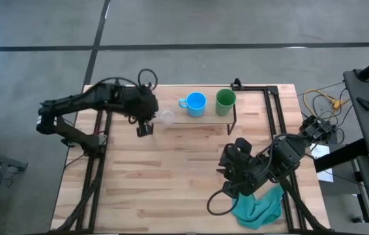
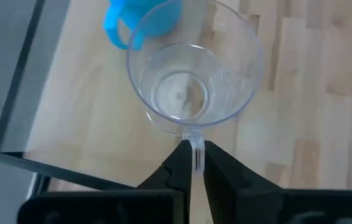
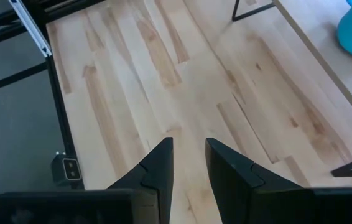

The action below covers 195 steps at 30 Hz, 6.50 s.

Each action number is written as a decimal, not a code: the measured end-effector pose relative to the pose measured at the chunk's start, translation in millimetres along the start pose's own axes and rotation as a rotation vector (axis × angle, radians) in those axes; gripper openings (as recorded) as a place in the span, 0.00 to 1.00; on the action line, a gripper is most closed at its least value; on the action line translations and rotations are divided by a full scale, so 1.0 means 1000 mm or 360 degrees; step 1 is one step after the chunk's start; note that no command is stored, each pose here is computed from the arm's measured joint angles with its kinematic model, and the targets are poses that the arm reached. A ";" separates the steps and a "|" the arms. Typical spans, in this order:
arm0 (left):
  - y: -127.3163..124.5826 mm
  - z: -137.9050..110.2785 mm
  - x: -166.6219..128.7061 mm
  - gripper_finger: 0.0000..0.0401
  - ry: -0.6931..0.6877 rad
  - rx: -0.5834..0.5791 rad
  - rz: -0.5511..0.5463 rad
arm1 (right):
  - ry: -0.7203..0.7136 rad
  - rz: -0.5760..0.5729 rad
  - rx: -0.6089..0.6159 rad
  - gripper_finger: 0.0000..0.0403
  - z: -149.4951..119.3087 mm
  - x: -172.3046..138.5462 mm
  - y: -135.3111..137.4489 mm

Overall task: Stack small to large cups/mugs on shelf
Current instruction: Put the transparent mug on the shelf, then return to Home Position

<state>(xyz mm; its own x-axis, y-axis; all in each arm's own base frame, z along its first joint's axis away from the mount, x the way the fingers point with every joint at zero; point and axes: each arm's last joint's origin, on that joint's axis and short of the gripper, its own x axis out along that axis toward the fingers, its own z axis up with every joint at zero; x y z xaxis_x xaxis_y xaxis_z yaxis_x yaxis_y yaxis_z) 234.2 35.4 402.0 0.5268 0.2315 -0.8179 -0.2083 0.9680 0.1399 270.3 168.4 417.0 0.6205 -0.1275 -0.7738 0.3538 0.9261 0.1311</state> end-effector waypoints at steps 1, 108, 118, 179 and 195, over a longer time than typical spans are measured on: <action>0.005 0.000 0.001 0.03 0.0005 0.0011 -0.0008 | 0.0000 0.0000 0.0000 0.22 0.000 0.000 0.000; 0.060 -0.071 -0.100 0.15 -0.0679 -0.0758 -0.0115 | -0.0527 -0.0158 -0.0053 0.22 0.020 -0.063 -0.052; 0.048 -0.097 -0.131 0.15 -0.0859 -0.0743 -0.0048 | -0.0815 -0.0096 0.0001 0.22 -0.026 -0.114 -0.087; -0.001 -0.243 -0.038 0.15 -0.1339 -0.0940 -0.0160 | -0.1542 0.0742 -0.0291 0.22 -0.197 0.015 -0.209; 0.003 -0.239 0.016 0.15 -0.1326 -0.0830 -0.0321 | -0.1526 0.0583 -0.0125 0.22 -0.220 0.047 -0.218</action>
<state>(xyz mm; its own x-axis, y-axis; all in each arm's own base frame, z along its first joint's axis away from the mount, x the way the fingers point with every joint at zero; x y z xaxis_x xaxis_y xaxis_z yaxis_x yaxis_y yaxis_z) 45.3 18.6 255.8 0.9596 0.2547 -0.1199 -0.2814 0.8796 -0.3836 68.0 38.9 215.8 0.9910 -0.0304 0.1302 0.0049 0.9813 0.1922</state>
